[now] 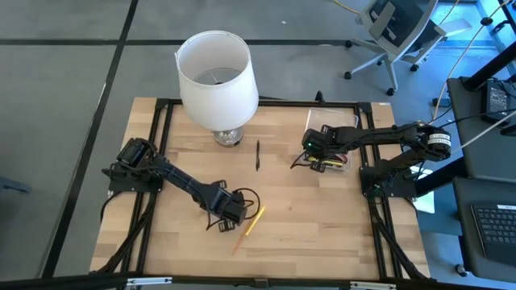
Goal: Pick & place school supplies into a supply box
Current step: Put the yellow pencil into the transparent supply box
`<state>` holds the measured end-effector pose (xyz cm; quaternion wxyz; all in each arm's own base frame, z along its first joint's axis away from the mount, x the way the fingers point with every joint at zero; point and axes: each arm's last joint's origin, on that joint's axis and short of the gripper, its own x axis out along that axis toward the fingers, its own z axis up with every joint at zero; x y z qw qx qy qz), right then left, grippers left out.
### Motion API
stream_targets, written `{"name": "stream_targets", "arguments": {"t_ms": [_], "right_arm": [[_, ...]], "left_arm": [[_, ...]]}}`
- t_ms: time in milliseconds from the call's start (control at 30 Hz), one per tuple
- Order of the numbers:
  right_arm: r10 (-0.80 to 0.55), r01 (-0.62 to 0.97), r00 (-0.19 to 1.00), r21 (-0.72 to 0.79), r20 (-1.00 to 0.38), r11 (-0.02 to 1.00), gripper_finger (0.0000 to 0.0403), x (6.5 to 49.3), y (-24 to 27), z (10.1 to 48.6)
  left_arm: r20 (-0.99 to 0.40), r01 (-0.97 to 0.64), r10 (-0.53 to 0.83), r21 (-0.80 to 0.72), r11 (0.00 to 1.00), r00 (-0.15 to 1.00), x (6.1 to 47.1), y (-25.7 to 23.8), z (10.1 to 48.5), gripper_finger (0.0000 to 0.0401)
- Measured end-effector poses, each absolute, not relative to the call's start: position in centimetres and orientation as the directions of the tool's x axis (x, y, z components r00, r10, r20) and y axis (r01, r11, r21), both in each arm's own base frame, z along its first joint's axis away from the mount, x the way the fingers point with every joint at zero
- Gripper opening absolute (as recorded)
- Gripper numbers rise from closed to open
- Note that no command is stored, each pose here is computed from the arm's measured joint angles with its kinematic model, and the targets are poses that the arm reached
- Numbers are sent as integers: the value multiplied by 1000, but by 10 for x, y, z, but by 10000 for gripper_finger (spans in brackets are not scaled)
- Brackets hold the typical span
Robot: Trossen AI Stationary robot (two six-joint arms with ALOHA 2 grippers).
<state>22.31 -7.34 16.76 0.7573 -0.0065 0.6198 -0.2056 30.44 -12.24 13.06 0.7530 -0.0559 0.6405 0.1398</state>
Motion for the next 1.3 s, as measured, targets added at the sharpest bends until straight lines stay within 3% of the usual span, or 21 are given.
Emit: {"name": "stream_targets", "arguments": {"t_ms": [333,500,600,733,967,1300], "right_arm": [[-319,304,147,-265,-936,915,68,223,-73,168],[-319,330,146,-258,-936,908,68,223,-73,168],[-316,324,136,-259,-939,910,68,222,-73,167],[-313,322,127,-260,-941,910,68,221,-73,167],[-328,345,180,-253,-927,904,68,232,-75,181],[-251,295,395,-137,-884,946,68,259,-60,203]], "left_arm": [[-960,-276,202,145,950,191,295,-121,151,126],[-871,-337,364,251,907,330,273,-132,172,136],[-820,-405,389,215,889,420,254,-137,176,136],[-767,-443,362,113,889,529,227,-141,163,131],[-654,-367,251,-44,929,714,200,-142,134,121],[-624,-370,250,-68,927,741,175,-122,100,102]]}}
